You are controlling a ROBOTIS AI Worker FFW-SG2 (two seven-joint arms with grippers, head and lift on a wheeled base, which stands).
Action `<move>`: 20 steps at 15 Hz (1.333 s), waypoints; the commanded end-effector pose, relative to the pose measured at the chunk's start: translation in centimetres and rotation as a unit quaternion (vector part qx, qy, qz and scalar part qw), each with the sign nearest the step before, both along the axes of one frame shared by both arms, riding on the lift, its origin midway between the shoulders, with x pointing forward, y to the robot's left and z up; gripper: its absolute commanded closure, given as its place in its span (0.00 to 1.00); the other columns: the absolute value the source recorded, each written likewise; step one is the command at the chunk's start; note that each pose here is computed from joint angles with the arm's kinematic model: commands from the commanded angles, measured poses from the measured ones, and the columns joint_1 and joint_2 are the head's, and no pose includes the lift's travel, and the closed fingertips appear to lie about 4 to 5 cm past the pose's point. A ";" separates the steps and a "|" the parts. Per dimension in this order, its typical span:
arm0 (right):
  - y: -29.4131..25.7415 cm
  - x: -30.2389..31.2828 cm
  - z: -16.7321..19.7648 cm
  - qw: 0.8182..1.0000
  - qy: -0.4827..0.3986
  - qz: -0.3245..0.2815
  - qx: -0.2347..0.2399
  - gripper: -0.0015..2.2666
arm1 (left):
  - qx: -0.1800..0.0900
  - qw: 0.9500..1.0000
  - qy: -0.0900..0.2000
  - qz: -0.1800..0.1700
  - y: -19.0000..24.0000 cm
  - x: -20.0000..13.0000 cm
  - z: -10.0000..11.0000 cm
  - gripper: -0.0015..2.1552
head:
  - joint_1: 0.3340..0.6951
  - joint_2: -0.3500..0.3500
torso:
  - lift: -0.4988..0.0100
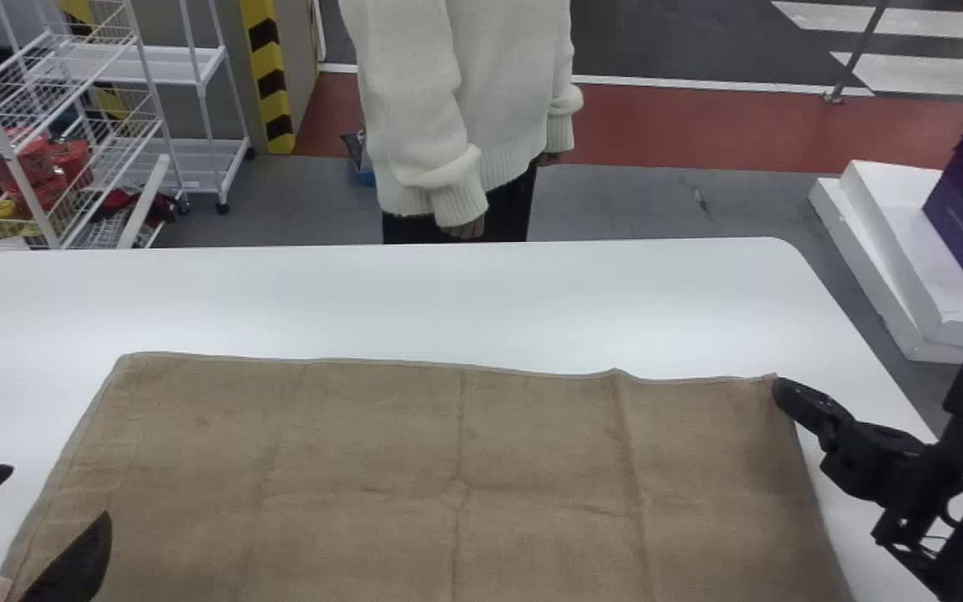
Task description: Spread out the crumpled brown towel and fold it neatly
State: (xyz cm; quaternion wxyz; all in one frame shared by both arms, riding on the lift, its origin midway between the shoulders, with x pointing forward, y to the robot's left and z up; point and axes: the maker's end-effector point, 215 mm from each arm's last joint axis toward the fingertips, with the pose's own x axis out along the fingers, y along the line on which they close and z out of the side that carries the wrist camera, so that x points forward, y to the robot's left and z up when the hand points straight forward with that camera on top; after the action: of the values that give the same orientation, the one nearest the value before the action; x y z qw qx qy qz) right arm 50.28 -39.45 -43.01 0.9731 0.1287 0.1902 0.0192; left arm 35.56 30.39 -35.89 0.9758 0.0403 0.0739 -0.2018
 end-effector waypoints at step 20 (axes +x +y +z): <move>-4.7 -8.8 -1.0 0.999 0.027 -0.024 0.008 0.52 | 0.097 0.986 0.134 0.017 -7.0 20.1 -2.9 0.07 | 1.00 0.14 | 0.73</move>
State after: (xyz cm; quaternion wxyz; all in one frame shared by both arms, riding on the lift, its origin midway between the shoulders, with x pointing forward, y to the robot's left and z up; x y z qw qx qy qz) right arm 41.45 -44.21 -44.08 0.9665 0.1421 0.2137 -0.0077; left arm 54.10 23.28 -38.99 0.9514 0.0974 0.2263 -0.1845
